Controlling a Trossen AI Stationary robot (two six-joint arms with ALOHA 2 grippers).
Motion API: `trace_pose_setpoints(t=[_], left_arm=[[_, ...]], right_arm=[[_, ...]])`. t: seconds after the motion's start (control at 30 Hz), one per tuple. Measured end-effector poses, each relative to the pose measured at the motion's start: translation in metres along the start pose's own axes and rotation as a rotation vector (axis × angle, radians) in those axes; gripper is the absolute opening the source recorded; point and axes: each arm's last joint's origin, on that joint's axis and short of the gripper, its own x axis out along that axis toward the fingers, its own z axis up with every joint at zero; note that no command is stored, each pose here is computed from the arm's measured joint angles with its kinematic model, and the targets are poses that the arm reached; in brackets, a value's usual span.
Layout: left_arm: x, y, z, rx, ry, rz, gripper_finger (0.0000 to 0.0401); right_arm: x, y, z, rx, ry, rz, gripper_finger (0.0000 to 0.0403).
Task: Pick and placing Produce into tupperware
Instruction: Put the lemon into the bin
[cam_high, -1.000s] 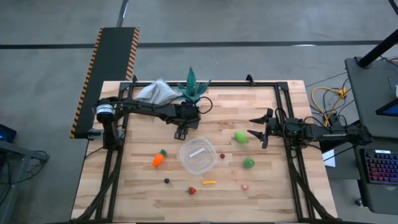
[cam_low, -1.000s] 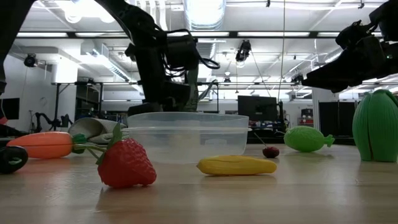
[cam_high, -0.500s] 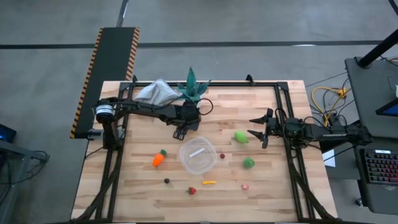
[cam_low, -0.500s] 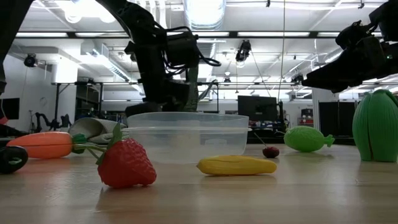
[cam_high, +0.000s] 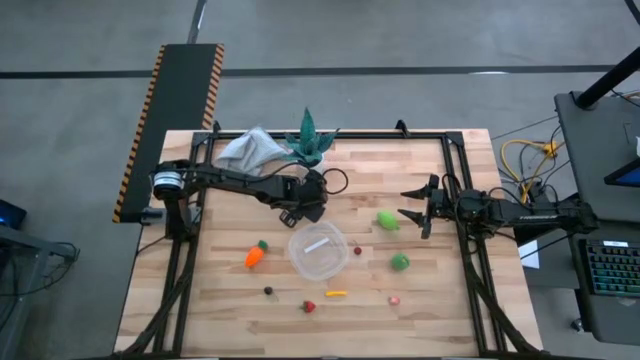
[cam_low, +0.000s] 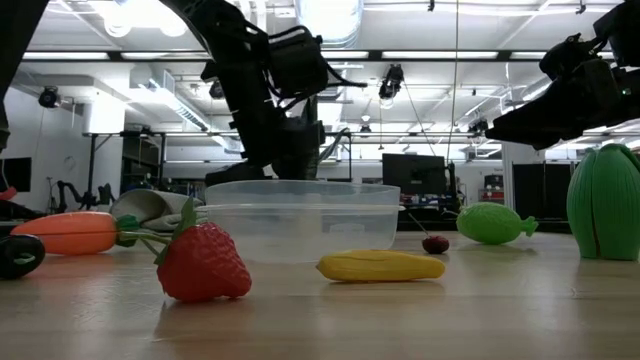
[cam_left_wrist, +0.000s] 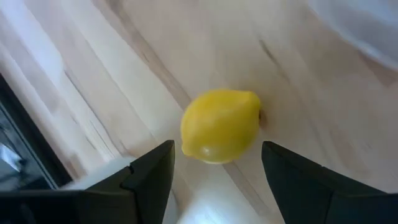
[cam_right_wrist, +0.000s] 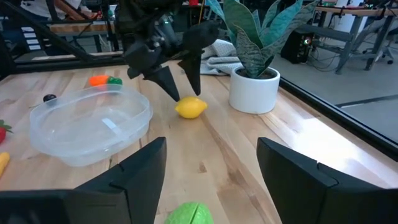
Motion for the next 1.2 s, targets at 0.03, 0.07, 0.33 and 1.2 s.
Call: trace_pose_setpoints(t=[0.03,0.07,0.33,1.2], left_arm=[[0.0,0.0,0.0,0.023,-0.004,0.001,0.0226],[0.001,-0.001,0.0,0.047,-0.002,-0.003,0.0226],[0.002,-0.002,0.0,0.219,-0.035,0.0,0.0226],[0.006,0.013,0.014,0.3,-0.145,0.157,0.0226]], right_arm=[[0.0,0.0,0.0,0.0,0.0,0.0,0.0245],[0.0,0.0,0.0,0.0,0.0,0.0,0.0246],[0.0,0.0,0.0,0.0,0.0,0.0,0.0241],[0.0,0.0,-0.001,-0.002,0.008,0.0,0.0245]])
